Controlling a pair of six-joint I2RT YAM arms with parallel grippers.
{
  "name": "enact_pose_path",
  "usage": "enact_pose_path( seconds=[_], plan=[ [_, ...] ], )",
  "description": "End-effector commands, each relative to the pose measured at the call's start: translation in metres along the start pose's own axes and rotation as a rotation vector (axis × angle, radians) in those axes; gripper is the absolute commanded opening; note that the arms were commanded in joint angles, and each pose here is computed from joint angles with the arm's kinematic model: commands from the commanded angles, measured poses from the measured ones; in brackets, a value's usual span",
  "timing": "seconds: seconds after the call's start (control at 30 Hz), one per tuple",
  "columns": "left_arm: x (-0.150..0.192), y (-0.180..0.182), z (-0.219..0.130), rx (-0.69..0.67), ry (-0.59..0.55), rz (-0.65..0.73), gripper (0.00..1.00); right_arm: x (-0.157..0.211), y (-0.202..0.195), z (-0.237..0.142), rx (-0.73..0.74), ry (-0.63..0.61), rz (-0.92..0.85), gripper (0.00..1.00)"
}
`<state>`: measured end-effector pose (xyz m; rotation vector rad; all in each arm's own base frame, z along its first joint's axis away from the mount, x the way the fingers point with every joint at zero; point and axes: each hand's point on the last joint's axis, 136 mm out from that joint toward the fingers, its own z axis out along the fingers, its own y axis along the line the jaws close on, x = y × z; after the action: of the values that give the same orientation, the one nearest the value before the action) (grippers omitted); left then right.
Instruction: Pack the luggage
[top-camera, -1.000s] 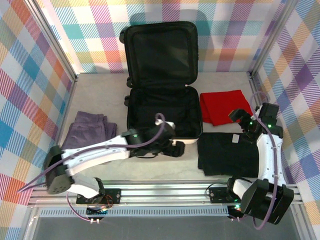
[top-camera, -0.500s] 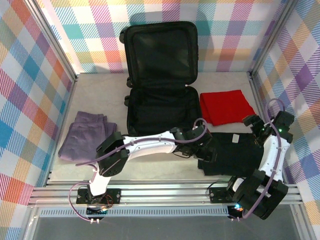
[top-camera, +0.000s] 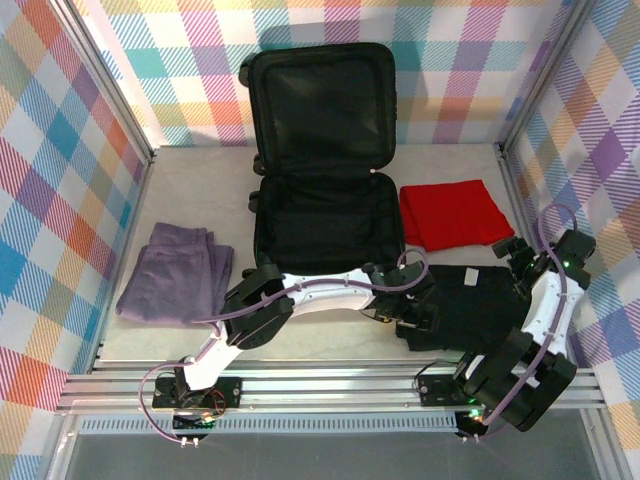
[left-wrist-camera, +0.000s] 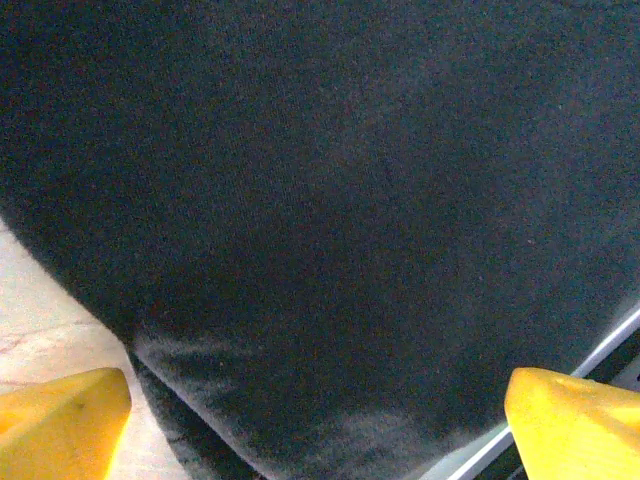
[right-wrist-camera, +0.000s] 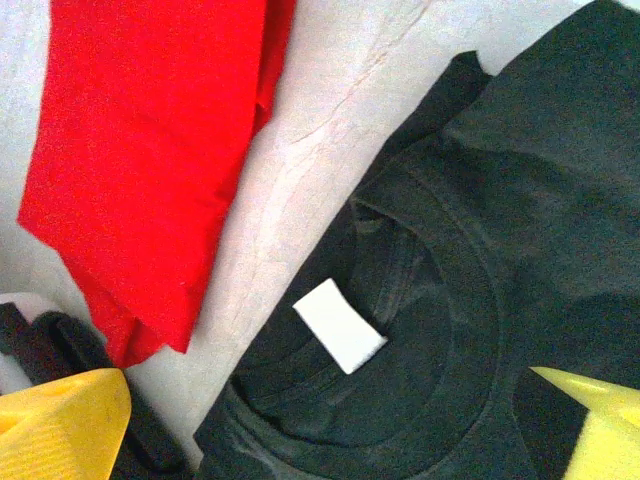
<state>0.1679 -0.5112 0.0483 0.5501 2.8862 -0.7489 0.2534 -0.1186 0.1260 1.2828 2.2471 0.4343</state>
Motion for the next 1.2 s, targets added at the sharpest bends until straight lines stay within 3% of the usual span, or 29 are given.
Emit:
enact_pose_path(
  seconds=[0.0,0.5,1.17],
  plan=[
    [-0.009,-0.008,0.003,0.001,-0.032,0.004,0.96,-0.007,-0.013,0.001,0.051,-0.012,0.0,0.99],
    [-0.017,-0.003,0.019,-0.046,-0.032,0.051,0.96,-0.033,-0.071,-0.009,0.37,-0.097,0.033,0.99],
    [-0.021,0.006,0.034,-0.056,-0.048,0.059,0.94,-0.01,-0.117,0.029,0.519,0.029,0.065,0.99]
  ],
)
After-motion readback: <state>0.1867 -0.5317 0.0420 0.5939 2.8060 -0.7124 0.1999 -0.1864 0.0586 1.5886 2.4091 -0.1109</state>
